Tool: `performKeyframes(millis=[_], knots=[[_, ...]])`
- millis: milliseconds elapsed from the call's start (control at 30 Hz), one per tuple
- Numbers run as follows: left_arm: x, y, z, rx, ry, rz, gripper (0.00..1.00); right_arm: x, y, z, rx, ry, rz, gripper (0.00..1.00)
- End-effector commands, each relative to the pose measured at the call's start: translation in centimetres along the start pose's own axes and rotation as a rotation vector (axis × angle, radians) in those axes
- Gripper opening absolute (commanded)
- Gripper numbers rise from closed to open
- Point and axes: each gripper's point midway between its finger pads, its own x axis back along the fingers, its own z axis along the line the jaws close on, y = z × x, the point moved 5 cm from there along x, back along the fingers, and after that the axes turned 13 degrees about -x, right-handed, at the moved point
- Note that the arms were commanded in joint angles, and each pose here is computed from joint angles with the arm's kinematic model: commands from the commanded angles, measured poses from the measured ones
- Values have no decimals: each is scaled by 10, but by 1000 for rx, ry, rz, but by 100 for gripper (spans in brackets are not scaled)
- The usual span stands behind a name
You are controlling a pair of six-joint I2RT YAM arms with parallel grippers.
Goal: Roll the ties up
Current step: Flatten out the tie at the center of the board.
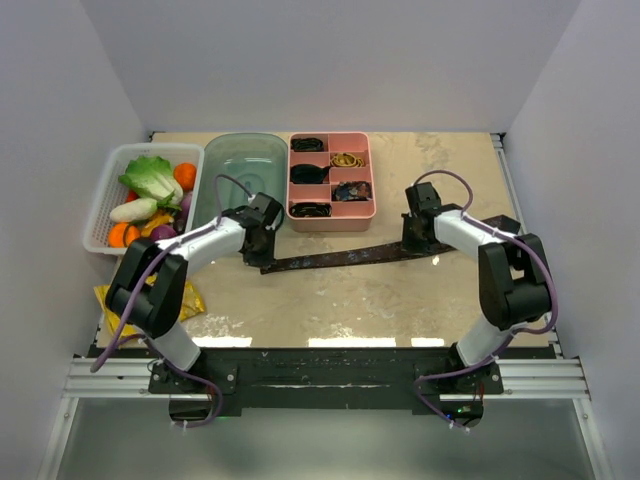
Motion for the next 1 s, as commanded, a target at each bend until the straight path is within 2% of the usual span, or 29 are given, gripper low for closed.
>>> performKeyframes(millis=[0,167,233,300,333,533,600,700,867,967], knots=[[50,30,2,21,-8,-147,9,28,5,0,26,3,-16,0],[87,47,-2,37,-80,-253,29,53,13,13,78,5,-76,0],[96,50,-3,46,-108,-286,43,63,7,29,145,22,-95,0],[101,52,-3,58,-153,-304,50,70,6,46,193,49,-114,0],[102,53,-3,61,-178,-316,58,72,-2,61,232,80,-111,0],[118,58,-13,67,-443,-415,82,61,-30,117,355,205,-62,0],[129,58,-13,82,-562,-451,84,50,-36,128,374,213,-46,0],[133,57,-9,109,-652,-493,87,34,-46,137,395,192,-27,0],[130,53,-4,112,-628,-483,87,17,-43,132,405,102,-50,0],[127,50,-1,116,-606,-478,87,12,-51,127,427,95,-14,0]])
